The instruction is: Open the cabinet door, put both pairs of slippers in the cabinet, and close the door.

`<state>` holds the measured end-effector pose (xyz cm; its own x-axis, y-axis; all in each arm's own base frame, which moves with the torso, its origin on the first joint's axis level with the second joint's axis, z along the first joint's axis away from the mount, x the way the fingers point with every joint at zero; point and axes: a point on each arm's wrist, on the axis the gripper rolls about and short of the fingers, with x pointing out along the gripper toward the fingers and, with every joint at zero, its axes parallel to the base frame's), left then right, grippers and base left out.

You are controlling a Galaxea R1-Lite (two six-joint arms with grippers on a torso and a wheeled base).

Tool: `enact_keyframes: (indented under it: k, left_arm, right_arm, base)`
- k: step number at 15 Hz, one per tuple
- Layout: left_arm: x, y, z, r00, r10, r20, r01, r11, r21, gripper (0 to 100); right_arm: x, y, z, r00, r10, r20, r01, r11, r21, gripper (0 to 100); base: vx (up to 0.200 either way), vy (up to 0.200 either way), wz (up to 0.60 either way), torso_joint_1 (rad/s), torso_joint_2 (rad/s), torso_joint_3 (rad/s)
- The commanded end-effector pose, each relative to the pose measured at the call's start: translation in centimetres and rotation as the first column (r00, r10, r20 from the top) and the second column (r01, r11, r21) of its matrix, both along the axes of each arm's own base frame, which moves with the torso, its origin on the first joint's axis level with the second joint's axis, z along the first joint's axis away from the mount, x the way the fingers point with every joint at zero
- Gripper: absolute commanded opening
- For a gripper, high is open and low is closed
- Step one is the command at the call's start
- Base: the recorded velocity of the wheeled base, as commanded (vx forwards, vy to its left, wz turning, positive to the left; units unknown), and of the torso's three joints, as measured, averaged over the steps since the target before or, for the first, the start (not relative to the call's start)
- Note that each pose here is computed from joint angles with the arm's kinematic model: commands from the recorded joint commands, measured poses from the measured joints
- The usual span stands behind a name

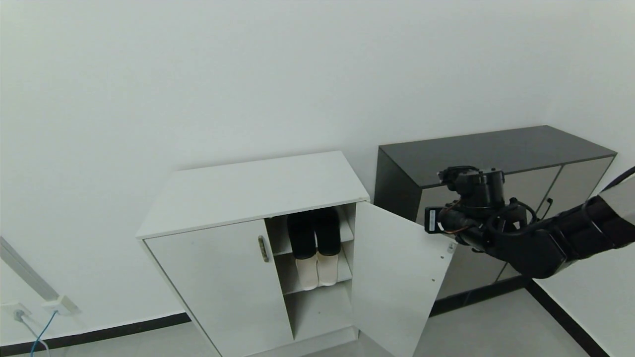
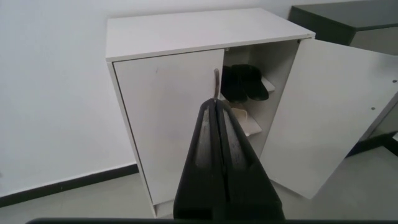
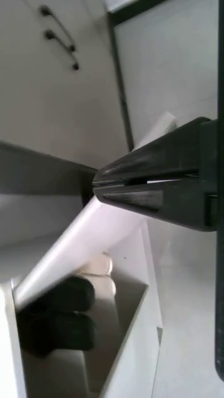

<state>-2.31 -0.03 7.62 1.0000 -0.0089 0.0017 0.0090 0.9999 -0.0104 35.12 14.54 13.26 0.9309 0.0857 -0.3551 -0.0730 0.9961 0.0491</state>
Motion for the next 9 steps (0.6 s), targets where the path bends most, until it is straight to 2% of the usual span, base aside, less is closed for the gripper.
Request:
enact_keyframes:
  k: [1,6,9]
  left_arm:
    - [0.0,0.0,0.0,1.0,0.001,0.0,-0.001,1.0,0.0,0]
    - [0.0,0.0,0.0,1.0,0.007,0.0,-0.007,1.0,-0.003,0]
    - [0.0,0.0,0.0,1.0,0.014,0.0,-0.014,1.0,-0.006,0]
  right_arm:
    - [2.1,-1.3,-1.2,0.998,-0.053,-0.02,0.053,0.999,-0.001,0]
    - [3.9,-2.3,-3.8,0.993,-0.091,-0.069,0.09,0.996,-0.024,0]
    - [4.0,-2.2,-4.5,0.992,-0.091,-0.088,0.088,0.996,-0.032,0]
  base:
    - [0.0,0.0,0.0,0.0,0.0,0.0]
    - [0.0,0.0,0.0,0.0,0.0,0.0]
    - [0.0,0.0,0.0,0.0,0.0,0.0]
